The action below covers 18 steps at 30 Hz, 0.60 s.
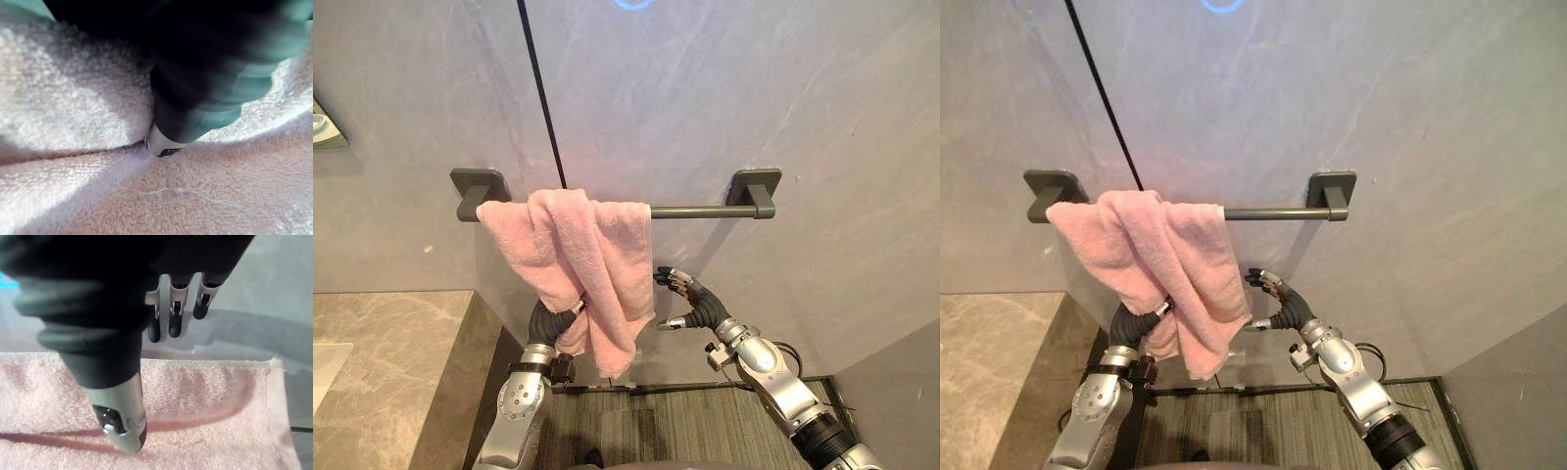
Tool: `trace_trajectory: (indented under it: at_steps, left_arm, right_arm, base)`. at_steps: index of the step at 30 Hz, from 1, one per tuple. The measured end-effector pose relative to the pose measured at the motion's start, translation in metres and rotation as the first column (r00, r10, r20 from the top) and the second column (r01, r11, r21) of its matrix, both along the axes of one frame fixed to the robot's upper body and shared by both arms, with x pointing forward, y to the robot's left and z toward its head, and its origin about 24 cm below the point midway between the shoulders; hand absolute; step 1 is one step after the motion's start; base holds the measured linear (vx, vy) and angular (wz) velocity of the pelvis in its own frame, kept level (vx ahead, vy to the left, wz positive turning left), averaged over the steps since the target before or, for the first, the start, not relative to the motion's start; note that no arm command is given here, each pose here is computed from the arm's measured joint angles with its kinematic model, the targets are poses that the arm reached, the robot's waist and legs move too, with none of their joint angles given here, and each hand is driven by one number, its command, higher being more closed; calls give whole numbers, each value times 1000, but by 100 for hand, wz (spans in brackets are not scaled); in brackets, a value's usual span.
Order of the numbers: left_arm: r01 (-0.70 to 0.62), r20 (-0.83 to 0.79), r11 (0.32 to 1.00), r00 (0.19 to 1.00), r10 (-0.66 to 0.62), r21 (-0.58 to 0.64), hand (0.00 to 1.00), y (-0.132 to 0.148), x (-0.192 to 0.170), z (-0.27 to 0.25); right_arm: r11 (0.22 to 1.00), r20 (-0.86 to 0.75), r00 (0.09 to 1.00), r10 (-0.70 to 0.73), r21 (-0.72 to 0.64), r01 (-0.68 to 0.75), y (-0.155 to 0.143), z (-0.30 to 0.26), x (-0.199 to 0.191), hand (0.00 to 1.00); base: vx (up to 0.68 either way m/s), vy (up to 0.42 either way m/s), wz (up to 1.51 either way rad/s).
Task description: Organize washtable
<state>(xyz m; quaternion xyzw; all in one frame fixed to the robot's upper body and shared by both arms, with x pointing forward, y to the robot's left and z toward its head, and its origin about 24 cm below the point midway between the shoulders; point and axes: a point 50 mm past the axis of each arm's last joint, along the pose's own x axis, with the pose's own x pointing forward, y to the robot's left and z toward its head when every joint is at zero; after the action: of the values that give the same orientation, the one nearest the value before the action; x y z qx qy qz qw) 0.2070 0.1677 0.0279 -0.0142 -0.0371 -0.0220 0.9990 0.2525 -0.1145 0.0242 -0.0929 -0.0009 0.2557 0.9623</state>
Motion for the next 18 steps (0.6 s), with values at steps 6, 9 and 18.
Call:
trace_trajectory:
  at_steps: [6, 9, 18]
  left_arm:
    - [24, -5, 1000, 1000, -24, -5, 100, -6, 0, -1]
    - [26, -4, 1000, 1000, -26, -6, 100, -6, 0, -1]
    - [27, -4, 1000, 1000, -27, -6, 100, -7, 0, -1]
  right_arm:
    - [1000, -12, 1000, 16, -17, -16, 10, -4, 3, 0]
    - [999, -16, 999, 37, -27, -37, 17, -5, 7, 100]
    - [998, 32, 998, 54, -22, -53, 32, 6, 16, 100]
  base:
    - [-18, -2, 5]
    - [4, -7, 8]
    - [-9, -4, 3]
